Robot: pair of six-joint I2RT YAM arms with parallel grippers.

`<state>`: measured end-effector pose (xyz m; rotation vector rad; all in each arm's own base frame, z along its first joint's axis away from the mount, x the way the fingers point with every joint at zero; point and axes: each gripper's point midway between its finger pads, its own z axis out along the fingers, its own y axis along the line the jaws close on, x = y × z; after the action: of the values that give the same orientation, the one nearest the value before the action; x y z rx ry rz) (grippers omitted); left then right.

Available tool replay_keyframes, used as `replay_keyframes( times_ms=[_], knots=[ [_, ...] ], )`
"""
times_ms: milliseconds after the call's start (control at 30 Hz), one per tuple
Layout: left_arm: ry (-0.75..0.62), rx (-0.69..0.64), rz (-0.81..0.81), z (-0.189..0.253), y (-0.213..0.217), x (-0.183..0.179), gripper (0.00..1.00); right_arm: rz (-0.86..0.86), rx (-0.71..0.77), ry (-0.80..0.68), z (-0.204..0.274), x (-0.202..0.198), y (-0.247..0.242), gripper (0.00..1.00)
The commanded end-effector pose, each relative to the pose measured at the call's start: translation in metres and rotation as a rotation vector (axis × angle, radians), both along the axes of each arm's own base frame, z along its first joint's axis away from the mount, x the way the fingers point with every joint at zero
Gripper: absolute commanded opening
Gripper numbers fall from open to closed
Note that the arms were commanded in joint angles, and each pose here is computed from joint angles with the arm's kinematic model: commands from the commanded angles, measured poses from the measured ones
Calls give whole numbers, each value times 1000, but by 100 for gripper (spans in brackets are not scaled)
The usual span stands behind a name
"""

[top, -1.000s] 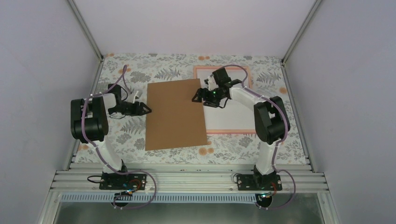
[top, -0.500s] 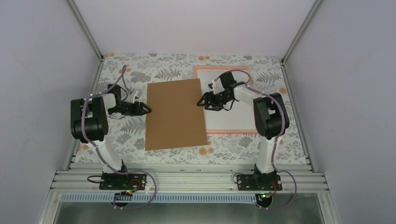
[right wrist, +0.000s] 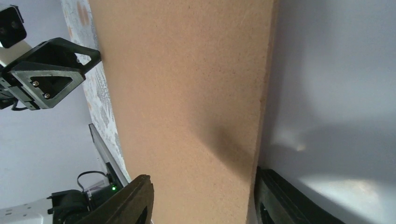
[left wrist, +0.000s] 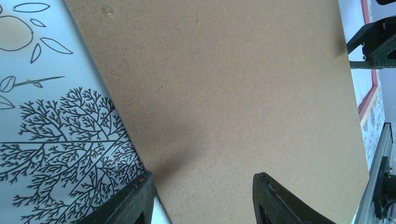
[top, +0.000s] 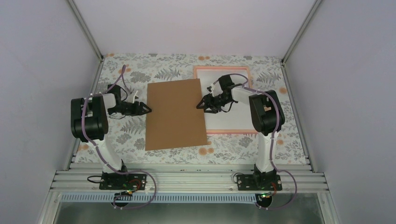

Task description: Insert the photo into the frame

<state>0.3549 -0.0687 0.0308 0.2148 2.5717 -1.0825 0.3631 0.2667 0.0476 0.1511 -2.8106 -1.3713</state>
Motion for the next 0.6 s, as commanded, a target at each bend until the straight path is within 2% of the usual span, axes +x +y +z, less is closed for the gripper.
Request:
replay_keyframes(
  times_ms=[0, 233, 433, 567],
  knots=[
    [65, 36, -3, -23, 3, -9, 54, 21, 104, 34, 10, 0, 16, 51],
    [66, 21, -17, -24, -2, -11, 54, 29, 201, 72, 20, 1, 26, 39],
    [17, -4, -36, -10, -9, -6, 54, 69, 273, 44, 41, 0, 40, 37],
    [-6, -25, -55, 0, -15, -5, 53, 81, 275, 65, 36, -2, 50, 36]
  ],
)
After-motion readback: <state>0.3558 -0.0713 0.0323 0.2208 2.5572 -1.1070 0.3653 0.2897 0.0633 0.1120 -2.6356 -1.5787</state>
